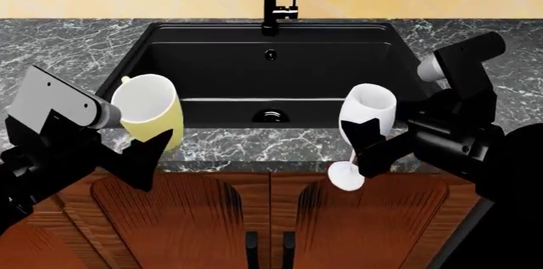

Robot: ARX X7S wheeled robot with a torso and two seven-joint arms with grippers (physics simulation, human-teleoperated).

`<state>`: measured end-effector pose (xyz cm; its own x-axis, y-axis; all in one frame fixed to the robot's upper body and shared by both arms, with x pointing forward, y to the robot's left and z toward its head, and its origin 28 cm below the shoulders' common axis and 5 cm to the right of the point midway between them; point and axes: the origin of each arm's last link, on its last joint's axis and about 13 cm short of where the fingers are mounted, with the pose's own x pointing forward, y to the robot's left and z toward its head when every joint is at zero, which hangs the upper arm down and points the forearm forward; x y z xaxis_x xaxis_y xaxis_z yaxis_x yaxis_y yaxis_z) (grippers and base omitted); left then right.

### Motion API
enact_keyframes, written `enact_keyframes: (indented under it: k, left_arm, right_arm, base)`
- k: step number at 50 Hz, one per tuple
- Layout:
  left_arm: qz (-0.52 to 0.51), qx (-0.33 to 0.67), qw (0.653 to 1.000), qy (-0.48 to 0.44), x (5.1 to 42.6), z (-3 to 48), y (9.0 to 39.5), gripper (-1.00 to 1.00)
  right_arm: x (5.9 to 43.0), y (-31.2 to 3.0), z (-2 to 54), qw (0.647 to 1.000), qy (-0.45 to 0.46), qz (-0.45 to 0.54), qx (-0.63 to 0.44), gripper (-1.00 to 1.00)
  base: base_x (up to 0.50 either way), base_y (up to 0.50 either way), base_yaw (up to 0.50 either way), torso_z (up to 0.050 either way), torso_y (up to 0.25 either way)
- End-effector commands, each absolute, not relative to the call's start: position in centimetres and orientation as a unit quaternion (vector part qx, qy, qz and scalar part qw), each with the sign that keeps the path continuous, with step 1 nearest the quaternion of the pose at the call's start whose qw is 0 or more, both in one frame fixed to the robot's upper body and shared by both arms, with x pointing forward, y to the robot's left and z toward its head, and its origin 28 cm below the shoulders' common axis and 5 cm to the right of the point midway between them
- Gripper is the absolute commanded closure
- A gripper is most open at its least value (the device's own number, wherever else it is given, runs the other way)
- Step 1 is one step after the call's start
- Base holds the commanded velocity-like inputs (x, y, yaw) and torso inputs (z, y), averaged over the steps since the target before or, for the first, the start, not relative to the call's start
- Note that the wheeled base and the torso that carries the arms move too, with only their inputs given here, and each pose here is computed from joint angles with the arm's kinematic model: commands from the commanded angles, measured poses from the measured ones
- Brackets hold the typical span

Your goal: Pick the cup and wine glass and place them in the sink. Then turn on the water.

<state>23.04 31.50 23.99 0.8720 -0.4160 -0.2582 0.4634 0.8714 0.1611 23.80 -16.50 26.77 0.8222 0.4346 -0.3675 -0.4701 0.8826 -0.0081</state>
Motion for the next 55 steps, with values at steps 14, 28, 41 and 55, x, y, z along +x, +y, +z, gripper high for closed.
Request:
enact_keyframes:
  k: [14, 28, 41, 55]
  left_arm:
    - [-0.223, 0.104, 0.964, 0.101, 22.95, 24.13, 31.64, 1.00]
    - [-0.223, 0.104, 0.964, 0.102, 22.95, 24.15, 31.65, 1.00]
    - [-0.224, 0.105, 0.964, 0.101, 22.99, 24.20, 31.64, 1.00]
    - [-0.224, 0.105, 0.964, 0.101, 22.94, 24.17, 31.67, 1.00]
  right_arm:
    - [23.87, -16.41, 27.26, 0.954, 0.174, 0.237, -0.059, 1.00]
    - [23.87, -16.37, 27.20, 0.954, 0.174, 0.237, -0.058, 1.00]
    - [23.68, -16.51, 27.24, 0.954, 0.174, 0.238, -0.058, 1.00]
    - [23.66, -16.48, 27.24, 0.954, 0.174, 0.238, -0.058, 1.00]
  base:
    - [0.00, -0.27, 0.00, 0.000, 0.001]
    - [0.00, -0.26, 0.00, 0.000, 0.001]
    - [0.00, -0.27, 0.00, 0.000, 0.002]
    - [0.00, -0.27, 0.00, 0.001, 0.001]
